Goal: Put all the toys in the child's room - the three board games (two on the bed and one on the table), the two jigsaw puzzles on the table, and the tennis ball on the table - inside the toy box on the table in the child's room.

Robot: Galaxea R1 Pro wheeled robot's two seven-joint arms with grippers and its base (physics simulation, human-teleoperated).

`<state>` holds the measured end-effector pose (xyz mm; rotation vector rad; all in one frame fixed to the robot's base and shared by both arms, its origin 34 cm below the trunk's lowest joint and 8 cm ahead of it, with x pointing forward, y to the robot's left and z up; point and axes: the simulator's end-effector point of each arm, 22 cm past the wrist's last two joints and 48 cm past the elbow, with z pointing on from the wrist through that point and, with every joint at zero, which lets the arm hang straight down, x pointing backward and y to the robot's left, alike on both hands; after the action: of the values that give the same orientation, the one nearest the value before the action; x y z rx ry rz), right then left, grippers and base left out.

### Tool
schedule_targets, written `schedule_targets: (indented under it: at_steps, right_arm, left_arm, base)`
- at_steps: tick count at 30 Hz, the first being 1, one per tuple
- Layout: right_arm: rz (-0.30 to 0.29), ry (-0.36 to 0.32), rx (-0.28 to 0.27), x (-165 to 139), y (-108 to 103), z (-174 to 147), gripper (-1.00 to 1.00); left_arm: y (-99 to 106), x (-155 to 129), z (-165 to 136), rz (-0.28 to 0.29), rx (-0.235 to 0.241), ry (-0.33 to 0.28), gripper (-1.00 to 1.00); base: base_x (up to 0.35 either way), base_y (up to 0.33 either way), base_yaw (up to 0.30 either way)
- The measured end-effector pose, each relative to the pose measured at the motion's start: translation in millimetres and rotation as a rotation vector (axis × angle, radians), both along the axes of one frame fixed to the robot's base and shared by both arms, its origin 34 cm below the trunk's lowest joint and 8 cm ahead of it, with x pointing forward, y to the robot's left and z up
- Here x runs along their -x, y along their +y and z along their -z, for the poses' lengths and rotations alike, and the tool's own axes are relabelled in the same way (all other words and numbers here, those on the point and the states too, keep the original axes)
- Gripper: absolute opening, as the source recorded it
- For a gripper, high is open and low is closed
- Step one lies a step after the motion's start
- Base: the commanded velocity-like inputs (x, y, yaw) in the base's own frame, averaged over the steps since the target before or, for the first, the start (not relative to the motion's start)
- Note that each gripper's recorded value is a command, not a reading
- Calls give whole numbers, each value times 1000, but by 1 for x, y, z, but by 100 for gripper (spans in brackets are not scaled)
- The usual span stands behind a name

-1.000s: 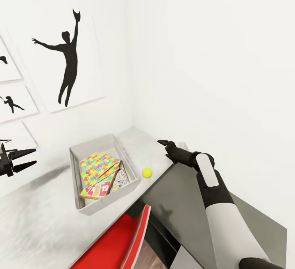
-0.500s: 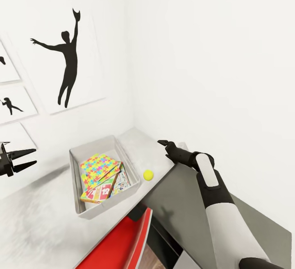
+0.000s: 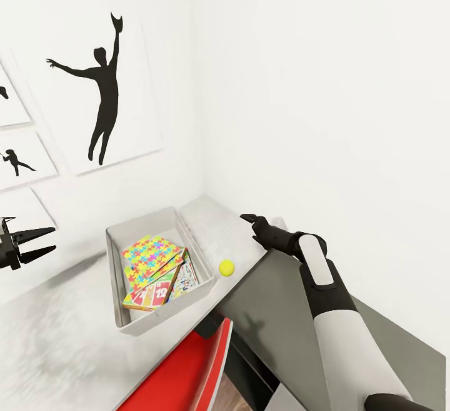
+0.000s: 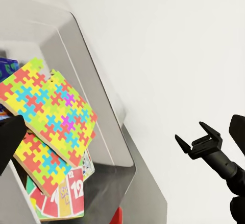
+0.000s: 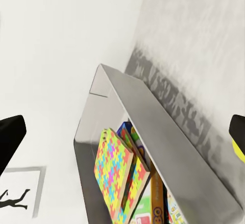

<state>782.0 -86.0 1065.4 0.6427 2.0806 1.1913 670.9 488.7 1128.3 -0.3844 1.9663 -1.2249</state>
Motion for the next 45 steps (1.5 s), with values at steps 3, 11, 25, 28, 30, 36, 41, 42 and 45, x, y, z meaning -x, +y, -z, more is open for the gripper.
schedule_targets:
  at_steps: [3,11,25,28,30,36,41,42,45]
  right_arm:
    - [-1,-1,0,0,1,0,100]
    - [-2,-3,-6,0,-1,-2,100]
    - [42,286,446,-24,-22,20,100]
    - [33,344,511,-37,-26,13,100]
    - [31,361,533,-41,-28,9,100]
    - [10,352,595,-43,-25,7,100]
    - [-9,342,631,-42,-21,9,100]
    - [-10,341,633,-42,-21,9,100]
    - [-10,333,641,-42,-21,8,100]
  left_arm:
    - [0,0,0,0,0,0,100]
    - [0,0,0,0,-1,0,100]
    - [2,0,-3,-3,0,0,100]
    - [6,1,-8,-3,-9,-4,100]
    - [12,1,-14,-10,-23,-8,100]
    - [30,6,-24,-25,-64,-5,100]
    - [32,8,-24,-23,-75,1,100]
    - [32,8,-24,-22,-74,-1,100]
    - [25,10,-34,7,-40,-33,100]
  base:
    - [0,0,0]
    - [0,0,0]
    - [0,0,0]
    - [0,0,0]
    - [0,0,0]
    - [0,0,0]
    - [0,0,0]
    - [0,0,0]
    - [0,0,0]
